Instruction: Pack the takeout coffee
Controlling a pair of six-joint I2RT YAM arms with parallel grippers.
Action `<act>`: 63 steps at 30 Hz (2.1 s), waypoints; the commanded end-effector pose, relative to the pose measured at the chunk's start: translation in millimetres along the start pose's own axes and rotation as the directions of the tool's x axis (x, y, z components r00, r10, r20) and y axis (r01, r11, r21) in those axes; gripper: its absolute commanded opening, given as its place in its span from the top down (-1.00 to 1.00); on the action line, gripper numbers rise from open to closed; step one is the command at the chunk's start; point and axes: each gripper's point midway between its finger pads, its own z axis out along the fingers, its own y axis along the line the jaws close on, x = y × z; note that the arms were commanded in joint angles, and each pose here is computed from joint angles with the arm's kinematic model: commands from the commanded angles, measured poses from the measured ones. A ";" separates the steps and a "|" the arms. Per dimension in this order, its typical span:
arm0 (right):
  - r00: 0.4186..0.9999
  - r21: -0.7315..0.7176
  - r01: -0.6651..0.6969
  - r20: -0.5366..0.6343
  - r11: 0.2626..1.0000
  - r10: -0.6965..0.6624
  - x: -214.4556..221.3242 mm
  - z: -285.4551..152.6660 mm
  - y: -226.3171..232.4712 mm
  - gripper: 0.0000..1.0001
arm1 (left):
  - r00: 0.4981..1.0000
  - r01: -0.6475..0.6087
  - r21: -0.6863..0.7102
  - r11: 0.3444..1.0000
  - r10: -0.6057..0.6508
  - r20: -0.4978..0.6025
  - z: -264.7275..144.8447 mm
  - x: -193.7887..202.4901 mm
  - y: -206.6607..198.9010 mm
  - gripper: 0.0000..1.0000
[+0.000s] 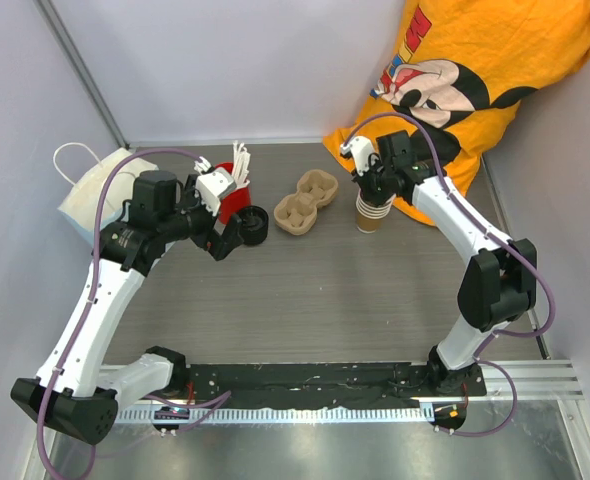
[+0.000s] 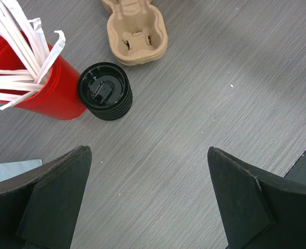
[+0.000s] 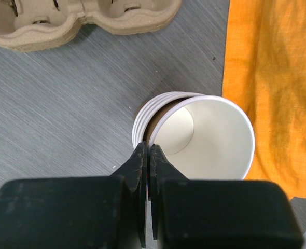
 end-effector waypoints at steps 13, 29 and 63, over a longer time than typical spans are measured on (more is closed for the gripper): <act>0.981 0.171 0.086 0.157 0.982 -0.113 -71.6 -70.4 -20.1 0.98 | 0.999 -0.005 -0.007 1.000 0.005 0.050 -0.7 -14.1 4.0 -0.99; 0.911 -0.065 0.333 0.279 0.941 -0.304 -85.2 -136.3 121.1 0.98 | 0.998 -0.041 -0.102 0.994 0.045 0.044 -12.9 -19.7 20.4 -0.99; 0.930 -0.319 0.368 0.141 0.873 -0.340 50.2 -59.5 221.8 0.98 | 0.999 0.025 -0.299 0.954 -0.009 0.054 -70.4 -16.6 41.4 -0.99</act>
